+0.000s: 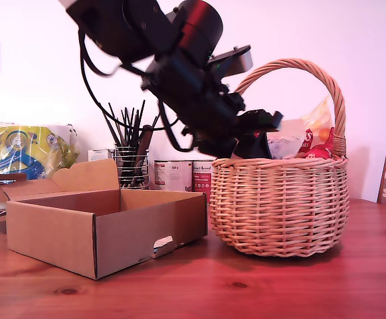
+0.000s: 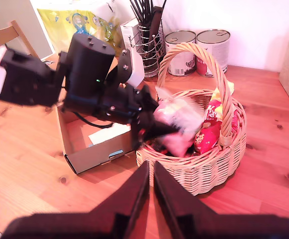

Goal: Move the bags of Easter eggs from the cardboard box on the left into the woven basket on the right side.

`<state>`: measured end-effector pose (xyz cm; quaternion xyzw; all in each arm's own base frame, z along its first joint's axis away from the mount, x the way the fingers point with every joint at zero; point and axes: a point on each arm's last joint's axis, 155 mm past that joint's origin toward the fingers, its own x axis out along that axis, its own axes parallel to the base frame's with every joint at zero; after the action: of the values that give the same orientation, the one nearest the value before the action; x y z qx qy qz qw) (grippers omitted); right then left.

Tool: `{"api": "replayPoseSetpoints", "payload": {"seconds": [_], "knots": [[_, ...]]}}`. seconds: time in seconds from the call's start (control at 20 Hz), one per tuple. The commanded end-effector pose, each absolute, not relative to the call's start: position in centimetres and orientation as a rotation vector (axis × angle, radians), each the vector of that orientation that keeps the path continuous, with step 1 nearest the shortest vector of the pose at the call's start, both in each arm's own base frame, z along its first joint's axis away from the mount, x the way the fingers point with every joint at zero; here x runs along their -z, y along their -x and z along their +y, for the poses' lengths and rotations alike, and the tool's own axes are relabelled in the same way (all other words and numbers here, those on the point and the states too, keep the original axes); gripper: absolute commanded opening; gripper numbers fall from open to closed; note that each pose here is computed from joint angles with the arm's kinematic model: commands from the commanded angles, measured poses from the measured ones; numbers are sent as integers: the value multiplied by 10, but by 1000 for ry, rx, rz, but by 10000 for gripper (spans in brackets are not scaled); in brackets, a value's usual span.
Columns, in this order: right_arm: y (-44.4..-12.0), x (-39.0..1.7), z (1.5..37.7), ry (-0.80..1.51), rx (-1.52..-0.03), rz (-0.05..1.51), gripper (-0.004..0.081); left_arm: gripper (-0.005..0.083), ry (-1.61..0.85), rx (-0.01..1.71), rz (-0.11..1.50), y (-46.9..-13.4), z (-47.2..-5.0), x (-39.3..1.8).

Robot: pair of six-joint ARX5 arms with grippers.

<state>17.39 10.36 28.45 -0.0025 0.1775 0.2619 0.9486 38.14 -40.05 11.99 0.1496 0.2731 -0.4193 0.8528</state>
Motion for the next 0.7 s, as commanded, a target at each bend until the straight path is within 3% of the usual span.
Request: {"api": "replayPoseSetpoints", "payload": {"seconds": [0.0,0.15,0.25,0.3,0.4,0.65], "knots": [[-176,-277,104,5,-528,377,-11,641,-320,888,574,-372,-394,-145],[-176,-276,104,9,-528,377,-11,627,-319,887,574,-356,-378,-180],[-176,-276,103,11,-525,378,-11,528,-321,881,585,-345,-363,-199],[-179,-276,99,16,-500,377,-11,415,-327,870,597,-340,-355,-204],[-186,-271,92,49,-452,384,-11,-12,-342,851,610,-335,-337,-214],[-219,-265,87,56,-358,314,-11,1,-295,751,562,-349,-284,-228]]}}
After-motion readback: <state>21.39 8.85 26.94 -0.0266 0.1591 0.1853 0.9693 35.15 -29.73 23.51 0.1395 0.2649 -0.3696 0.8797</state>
